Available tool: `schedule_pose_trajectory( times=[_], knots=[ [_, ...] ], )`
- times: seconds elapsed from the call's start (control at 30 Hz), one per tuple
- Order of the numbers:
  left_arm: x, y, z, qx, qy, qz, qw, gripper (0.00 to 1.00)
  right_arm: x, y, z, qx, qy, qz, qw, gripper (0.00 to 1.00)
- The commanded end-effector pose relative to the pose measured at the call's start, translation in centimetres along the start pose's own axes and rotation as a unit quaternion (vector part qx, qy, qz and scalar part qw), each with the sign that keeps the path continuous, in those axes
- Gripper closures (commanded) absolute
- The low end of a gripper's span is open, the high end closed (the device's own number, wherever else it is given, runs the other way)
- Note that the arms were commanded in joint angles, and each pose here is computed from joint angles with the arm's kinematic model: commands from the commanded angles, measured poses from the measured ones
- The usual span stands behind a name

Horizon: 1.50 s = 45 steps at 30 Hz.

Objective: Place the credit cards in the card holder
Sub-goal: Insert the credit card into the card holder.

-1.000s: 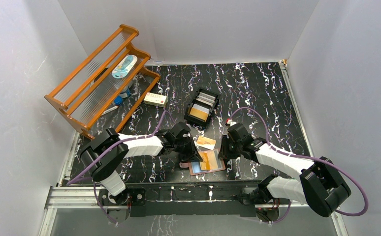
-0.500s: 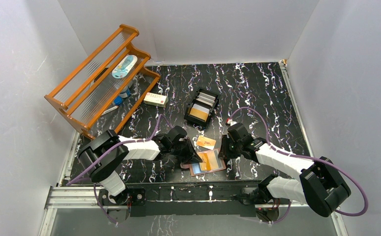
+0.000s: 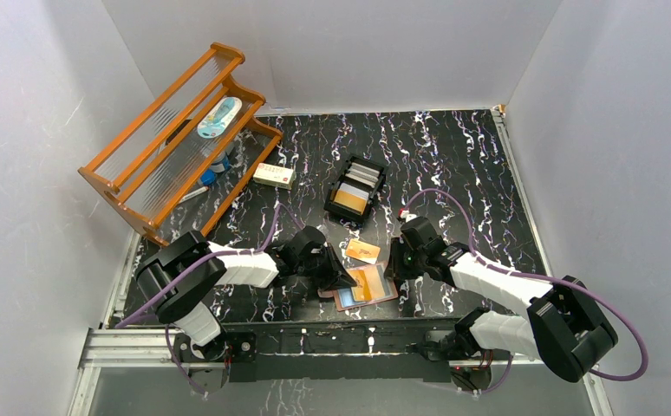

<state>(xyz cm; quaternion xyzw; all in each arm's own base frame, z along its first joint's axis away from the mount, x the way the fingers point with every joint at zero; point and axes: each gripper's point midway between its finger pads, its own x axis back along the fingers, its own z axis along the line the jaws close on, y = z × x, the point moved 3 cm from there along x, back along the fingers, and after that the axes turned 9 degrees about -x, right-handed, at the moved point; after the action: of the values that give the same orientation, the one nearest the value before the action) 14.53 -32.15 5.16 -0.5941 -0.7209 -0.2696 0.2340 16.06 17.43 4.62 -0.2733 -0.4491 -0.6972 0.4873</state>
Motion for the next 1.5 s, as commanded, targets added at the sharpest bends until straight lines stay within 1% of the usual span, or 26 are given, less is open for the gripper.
schedule_pose_trajectory(
  times=[0.0,0.33,0.53,0.83,0.97,1.2,1.47],
  knots=[
    [0.41,0.39,-0.64,-0.012,-0.014,-0.023,1.0,1.0,-0.39,-1.49,-1.18,-0.003,-0.023,0.028,0.999,0.71],
    [0.25,0.83,-1.09,-0.027,-0.015,-0.029,0.999,1.0,-0.45,-1.48,-1.2,-0.003,-0.023,0.027,0.999,0.72],
    [0.04,0.68,-0.45,-0.031,-0.012,-0.031,0.999,1.0,-0.44,-1.5,-1.2,-0.004,-0.023,0.028,0.999,0.72],
    [0.04,0.68,-0.65,-0.064,-0.031,-0.035,0.997,1.0,-0.44,-1.48,-1.16,-0.003,-0.022,0.027,0.999,0.72],
    [-0.16,0.46,-0.65,-0.06,-0.043,-0.03,0.997,1.0,-0.45,-1.49,-1.19,-0.004,-0.023,0.027,0.999,0.72],
    [0.33,0.62,-1.07,-0.051,-0.057,-0.044,0.996,1.0,-0.42,-1.51,-1.21,-0.004,-0.024,0.027,0.999,0.72],
    [0.4,0.52,-0.58,-0.053,-0.052,-0.048,0.996,1.0,-0.41,-1.48,-1.16,-0.004,-0.023,0.028,0.999,0.72]
  ],
)
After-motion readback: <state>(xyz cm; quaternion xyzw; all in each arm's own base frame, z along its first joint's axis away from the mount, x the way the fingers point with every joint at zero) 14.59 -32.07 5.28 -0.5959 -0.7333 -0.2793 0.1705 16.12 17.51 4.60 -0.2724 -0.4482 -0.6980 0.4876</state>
